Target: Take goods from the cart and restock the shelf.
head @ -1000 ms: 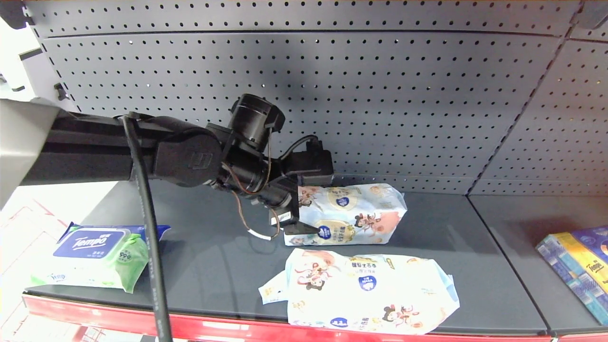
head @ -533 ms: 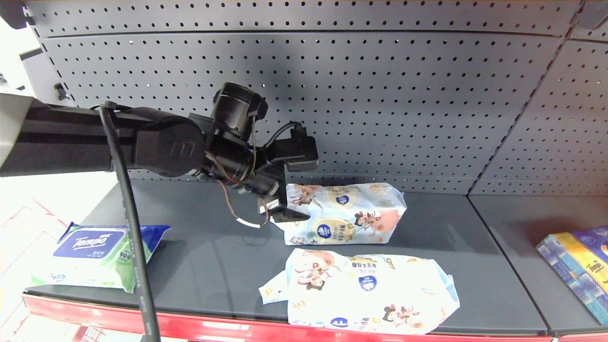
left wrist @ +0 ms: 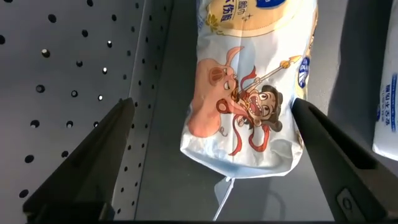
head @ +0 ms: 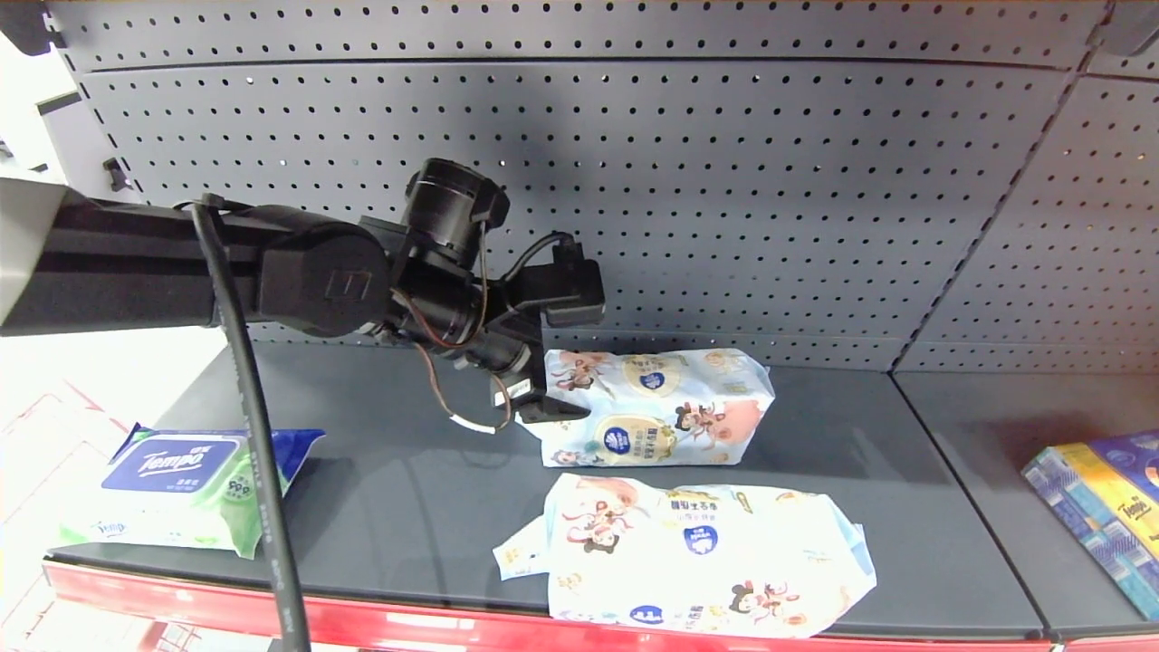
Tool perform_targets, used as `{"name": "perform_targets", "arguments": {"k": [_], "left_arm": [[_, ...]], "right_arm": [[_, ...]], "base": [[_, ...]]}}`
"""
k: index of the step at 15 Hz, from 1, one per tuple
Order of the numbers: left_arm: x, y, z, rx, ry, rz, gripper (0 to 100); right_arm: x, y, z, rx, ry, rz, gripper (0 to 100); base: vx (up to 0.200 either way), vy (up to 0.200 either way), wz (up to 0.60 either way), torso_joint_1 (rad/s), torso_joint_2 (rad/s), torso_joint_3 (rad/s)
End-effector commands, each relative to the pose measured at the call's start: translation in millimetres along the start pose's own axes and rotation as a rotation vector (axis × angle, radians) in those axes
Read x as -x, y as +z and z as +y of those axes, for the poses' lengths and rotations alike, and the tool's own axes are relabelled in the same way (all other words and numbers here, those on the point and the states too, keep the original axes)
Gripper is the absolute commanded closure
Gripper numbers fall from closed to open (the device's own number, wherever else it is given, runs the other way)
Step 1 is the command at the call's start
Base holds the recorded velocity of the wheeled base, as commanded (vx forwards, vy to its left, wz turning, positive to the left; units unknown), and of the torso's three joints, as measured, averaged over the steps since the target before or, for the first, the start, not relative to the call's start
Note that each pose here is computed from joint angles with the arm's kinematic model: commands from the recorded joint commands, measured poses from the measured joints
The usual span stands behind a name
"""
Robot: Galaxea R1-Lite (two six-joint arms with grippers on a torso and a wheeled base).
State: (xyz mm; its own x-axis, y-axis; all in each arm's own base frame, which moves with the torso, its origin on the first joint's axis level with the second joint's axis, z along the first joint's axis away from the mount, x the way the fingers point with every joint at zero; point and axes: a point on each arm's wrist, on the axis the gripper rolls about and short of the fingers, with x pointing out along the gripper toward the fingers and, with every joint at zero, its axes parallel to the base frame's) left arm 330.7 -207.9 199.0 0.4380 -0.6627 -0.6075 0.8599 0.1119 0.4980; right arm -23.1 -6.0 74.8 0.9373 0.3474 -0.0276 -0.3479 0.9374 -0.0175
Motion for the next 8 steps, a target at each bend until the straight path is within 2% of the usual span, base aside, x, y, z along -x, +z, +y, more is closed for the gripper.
{"name": "perform_targets", "arguments": {"k": [1,3,4,5,6,7,8], "left_arm": [[3,2.5,-0.9,-0.003,0.002,-0.005,0],[22,12.2,-3.6,0.009,0.004,-0.037,0],[31,14.9,-5.6,0.026,0.000,-0.044,0],[51,19.5,-11.1,0.068,0.006,-0.056,0],[58,20.2,-14.3,0.087,0.008,-0.057,0],[83,21.3,-29.2,0.175,0.012,-0.065,0],[101,20.4,-42.1,0.244,0.013,-0.070,0]], "right_arm": [[0,0,0,0.001,0.001,0.000,0],[0,0,0,0.001,0.001,0.000,0],[0,0,0,0.001,0.001,-0.002,0],[0,0,0,0.001,0.002,-0.002,0],[0,0,0,0.001,0.002,-0.002,0],[1,3,0,0.002,0.004,-0.009,0],[4,12,0,0.002,0.005,-0.038,0]], "base": [[0.000,0.000,0.00,0.000,0.00,0.000],[0.000,0.000,0.00,0.000,0.00,0.000],[0.000,0.000,0.00,0.000,0.00,0.000],[0.000,0.000,0.00,0.000,0.00,0.000],[0.000,0.000,0.00,0.000,0.00,0.000],[0.000,0.000,0.00,0.000,0.00,0.000],[0.000,0.000,0.00,0.000,0.00,0.000]]}}
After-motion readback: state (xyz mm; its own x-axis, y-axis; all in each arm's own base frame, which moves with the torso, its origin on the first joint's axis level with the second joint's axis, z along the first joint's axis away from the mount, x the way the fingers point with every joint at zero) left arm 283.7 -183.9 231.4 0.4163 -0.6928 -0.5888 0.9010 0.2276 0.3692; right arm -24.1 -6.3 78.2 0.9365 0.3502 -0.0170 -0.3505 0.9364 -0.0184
